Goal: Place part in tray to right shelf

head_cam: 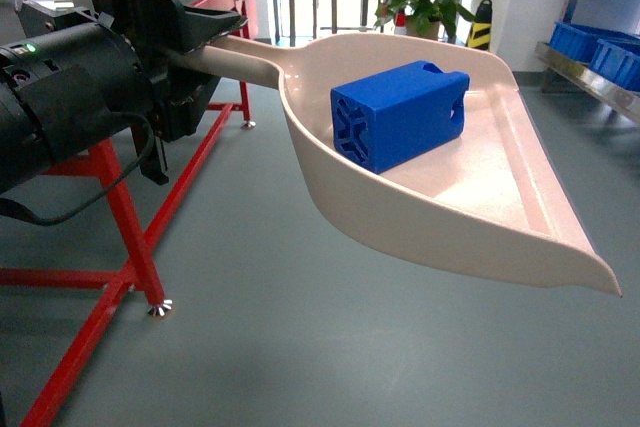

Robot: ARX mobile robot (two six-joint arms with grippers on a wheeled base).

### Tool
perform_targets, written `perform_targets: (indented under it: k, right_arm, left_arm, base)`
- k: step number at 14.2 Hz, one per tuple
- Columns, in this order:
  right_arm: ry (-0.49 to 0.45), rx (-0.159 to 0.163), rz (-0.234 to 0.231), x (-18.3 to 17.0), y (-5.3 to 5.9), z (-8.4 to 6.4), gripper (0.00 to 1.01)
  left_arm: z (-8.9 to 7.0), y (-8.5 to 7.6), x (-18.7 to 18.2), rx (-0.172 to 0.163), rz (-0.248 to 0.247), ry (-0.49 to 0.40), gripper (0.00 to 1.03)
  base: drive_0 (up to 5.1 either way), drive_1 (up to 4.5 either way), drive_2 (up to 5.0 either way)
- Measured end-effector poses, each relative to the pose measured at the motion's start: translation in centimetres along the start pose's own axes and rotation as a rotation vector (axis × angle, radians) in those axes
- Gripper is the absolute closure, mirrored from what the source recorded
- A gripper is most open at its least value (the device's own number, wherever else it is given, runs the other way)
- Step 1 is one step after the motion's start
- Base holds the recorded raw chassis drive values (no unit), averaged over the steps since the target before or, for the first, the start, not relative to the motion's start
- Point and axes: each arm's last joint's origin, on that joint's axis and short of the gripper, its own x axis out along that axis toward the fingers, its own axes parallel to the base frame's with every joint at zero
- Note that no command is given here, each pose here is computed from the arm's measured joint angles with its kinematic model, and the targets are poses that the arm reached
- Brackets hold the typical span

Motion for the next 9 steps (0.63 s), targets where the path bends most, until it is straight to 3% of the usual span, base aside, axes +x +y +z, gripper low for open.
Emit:
perform_targets:
  k: [9]
  right_arm:
    - [0.004, -0.001, 0.001, 0.05, 0.01, -0.08, 0.03]
  left_arm:
    - [-0.17, 0.09, 0.08, -0.001, 0.002, 0.008, 0.89]
  base:
    - [0.0, 4.27, -4.3]
